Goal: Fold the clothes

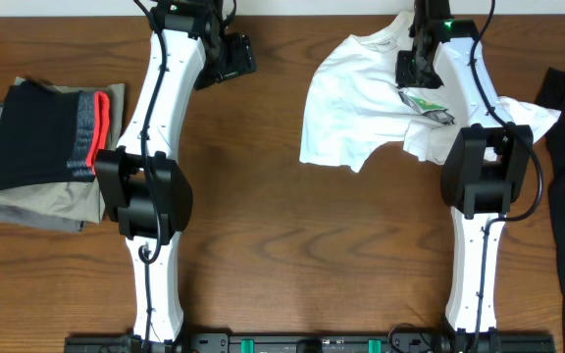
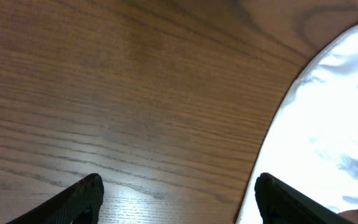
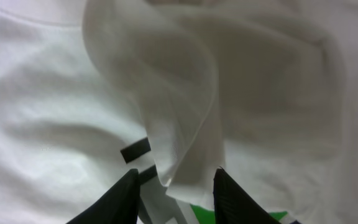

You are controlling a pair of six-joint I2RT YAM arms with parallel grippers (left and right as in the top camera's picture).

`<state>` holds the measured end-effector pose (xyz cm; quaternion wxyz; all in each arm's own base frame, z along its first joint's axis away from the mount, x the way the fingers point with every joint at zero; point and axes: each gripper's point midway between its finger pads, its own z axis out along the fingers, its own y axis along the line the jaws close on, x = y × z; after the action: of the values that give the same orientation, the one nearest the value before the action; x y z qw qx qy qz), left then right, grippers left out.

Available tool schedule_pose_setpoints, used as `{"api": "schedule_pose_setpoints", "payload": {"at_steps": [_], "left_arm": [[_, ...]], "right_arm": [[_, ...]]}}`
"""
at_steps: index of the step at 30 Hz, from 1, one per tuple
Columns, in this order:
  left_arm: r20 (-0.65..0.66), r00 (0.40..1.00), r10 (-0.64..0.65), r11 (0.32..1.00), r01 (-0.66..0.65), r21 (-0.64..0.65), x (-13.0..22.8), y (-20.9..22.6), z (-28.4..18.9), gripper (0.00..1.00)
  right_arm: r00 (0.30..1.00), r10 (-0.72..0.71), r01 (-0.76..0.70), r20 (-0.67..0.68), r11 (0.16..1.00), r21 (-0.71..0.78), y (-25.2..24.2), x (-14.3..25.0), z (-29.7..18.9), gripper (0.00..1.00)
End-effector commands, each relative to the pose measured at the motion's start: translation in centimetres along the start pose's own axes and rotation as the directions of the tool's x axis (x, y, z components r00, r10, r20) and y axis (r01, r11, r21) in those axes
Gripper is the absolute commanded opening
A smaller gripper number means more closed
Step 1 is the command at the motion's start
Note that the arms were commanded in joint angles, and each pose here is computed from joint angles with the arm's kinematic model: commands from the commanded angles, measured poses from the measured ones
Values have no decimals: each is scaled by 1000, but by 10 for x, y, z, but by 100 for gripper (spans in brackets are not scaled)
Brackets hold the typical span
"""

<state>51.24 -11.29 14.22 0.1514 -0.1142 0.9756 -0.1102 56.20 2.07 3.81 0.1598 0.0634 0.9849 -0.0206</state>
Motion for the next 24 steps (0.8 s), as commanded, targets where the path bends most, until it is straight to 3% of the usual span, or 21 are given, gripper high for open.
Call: {"api": "schedule_pose_setpoints", "payload": {"at_steps": [1,4,11,17,24], "left_arm": [[2,1000,10,1000,-10,-7,0,3,-4,80],[-4,1000,9,1000,-9,-10,1,3,-4,80],[-7,1000,8,1000,-9,-11,2,4,-4,80],[-8,1000,30,999,-30,-11,2,4,-4,80],[-22,999,29,999,-29,-17,7,5,-11,73]], "right_arm": [[999,32,-32,-11,999,22,-4,3,10,37],[999,33,-32,-28,999,30,-6,7,18,33],[998,34,-32,-43,999,40,-6,12,28,1],[1000,21,-21,-7,999,38,1,3,9,1],[998,-25,34,49,981,-193,62,-4,-70,1]]}}
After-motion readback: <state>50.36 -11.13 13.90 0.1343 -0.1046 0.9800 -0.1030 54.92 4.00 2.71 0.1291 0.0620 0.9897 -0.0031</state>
